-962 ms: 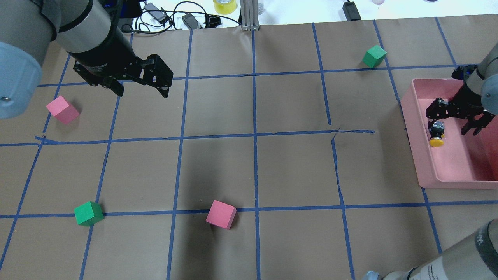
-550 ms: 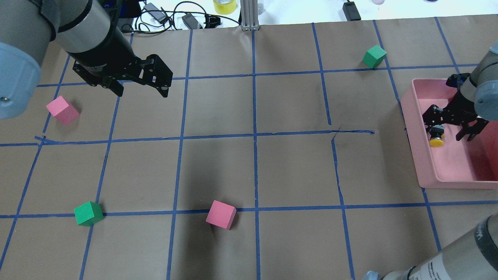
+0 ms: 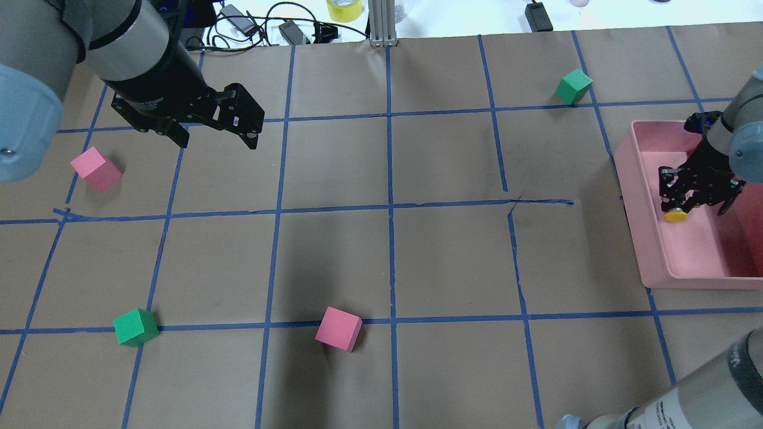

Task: Align button upright
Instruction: 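Lift the switch out of the tray and carry it toward the table center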

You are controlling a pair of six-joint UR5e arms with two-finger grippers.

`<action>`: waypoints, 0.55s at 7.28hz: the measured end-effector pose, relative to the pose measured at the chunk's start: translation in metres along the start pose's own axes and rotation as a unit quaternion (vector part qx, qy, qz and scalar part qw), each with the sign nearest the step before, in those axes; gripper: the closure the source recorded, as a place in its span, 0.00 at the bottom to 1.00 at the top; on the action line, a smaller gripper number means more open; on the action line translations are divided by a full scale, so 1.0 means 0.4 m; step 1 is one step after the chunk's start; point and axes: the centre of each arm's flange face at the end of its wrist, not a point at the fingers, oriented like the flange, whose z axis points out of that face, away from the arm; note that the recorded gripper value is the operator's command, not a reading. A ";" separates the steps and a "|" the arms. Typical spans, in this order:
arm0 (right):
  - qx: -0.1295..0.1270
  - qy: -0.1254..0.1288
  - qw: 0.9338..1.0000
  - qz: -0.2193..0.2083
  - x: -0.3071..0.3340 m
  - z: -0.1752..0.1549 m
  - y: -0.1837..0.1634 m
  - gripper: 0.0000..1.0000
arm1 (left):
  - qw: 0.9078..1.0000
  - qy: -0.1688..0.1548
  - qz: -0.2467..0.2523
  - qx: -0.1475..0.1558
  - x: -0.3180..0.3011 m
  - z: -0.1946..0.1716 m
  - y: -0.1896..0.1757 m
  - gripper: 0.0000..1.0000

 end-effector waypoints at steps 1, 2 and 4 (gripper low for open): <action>0.002 0.000 1.000 -0.001 0.003 -0.034 0.003 1.00 | 1.000 0.000 0.000 0.000 0.000 0.000 0.000 0.00; 0.002 -0.009 1.000 0.002 0.003 -0.086 0.011 1.00 | 1.000 0.000 0.000 0.000 0.001 0.000 0.000 0.00; 0.000 -0.040 0.999 0.001 -0.013 -0.231 0.019 1.00 | 1.000 0.001 0.000 0.000 0.000 0.000 0.000 0.00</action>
